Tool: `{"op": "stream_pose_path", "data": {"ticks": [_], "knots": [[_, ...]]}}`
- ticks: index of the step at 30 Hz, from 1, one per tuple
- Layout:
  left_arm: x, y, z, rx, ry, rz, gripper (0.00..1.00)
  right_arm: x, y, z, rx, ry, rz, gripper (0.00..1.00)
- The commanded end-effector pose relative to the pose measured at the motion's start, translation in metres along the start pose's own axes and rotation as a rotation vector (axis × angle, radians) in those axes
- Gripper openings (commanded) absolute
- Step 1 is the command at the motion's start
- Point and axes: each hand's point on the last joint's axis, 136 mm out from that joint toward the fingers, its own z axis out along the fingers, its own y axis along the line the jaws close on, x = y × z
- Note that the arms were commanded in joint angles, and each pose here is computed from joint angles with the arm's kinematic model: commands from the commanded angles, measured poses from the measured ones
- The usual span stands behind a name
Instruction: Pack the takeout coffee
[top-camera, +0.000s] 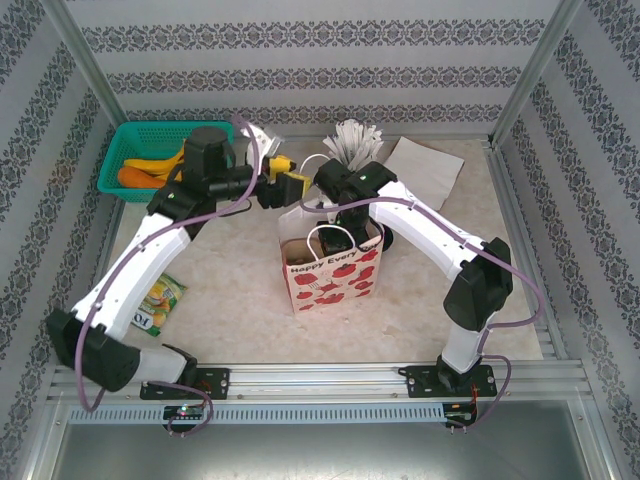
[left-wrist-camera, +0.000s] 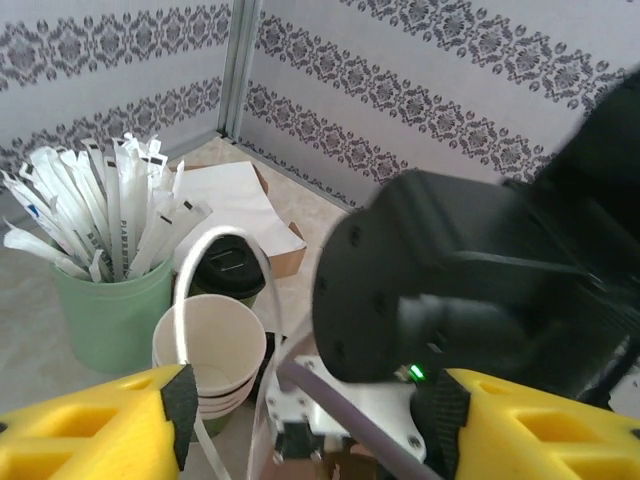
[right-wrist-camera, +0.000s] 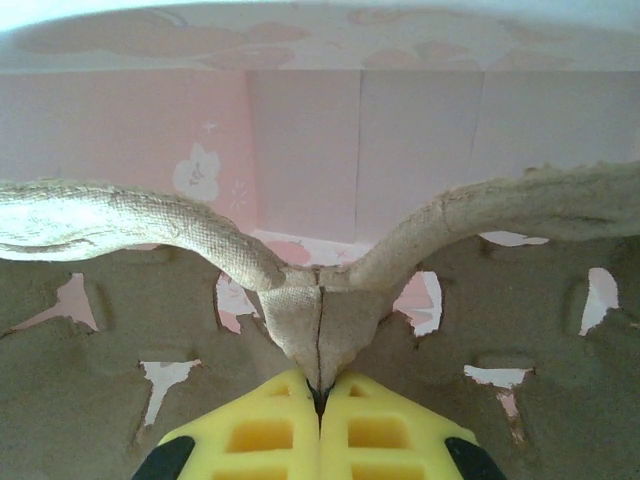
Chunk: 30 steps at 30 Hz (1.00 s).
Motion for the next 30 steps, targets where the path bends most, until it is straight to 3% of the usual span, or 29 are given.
{"op": "stream_pose_path", "data": {"ticks": [1, 9, 14, 18, 23, 26, 27, 28, 29, 30], "knots": [[0.011, -0.018, -0.017, 0.012, 0.011, 0.068, 0.72, -0.004, 0.0, -0.002, -0.008, -0.027, 0.022, 0.0], [0.05, -0.044, -0.057, -0.007, 0.043, 0.147, 0.8, -0.005, 0.001, -0.003, -0.017, -0.036, 0.033, 0.0], [0.062, -0.089, -0.068, 0.227, 0.067, 0.126, 0.78, -0.007, 0.003, -0.003, -0.021, -0.044, 0.041, 0.0], [0.058, -0.104, -0.058, 0.278, 0.078, 0.138, 0.75, -0.008, 0.003, -0.003, -0.018, -0.047, 0.047, 0.0], [0.054, -0.088, -0.032, 0.169, 0.079, 0.211, 0.73, -0.008, 0.005, -0.004, -0.016, -0.044, 0.05, 0.0], [0.049, -0.086, -0.021, 0.182, 0.077, 0.224, 0.7, -0.006, 0.006, -0.005, -0.015, -0.043, 0.05, 0.0], [0.048, -0.091, -0.018, 0.213, 0.077, 0.23, 0.67, -0.006, 0.006, -0.004, -0.015, -0.041, 0.054, 0.0], [0.047, -0.096, -0.016, 0.251, 0.078, 0.239, 0.57, -0.006, 0.006, -0.005, -0.016, -0.041, 0.054, 0.0], [0.047, -0.104, -0.015, 0.301, 0.085, 0.252, 0.4, -0.006, 0.006, -0.004, -0.016, -0.044, 0.056, 0.0], [0.048, -0.109, -0.015, 0.328, 0.093, 0.262, 0.3, -0.006, 0.007, -0.004, -0.018, -0.042, 0.059, 0.0]]}}
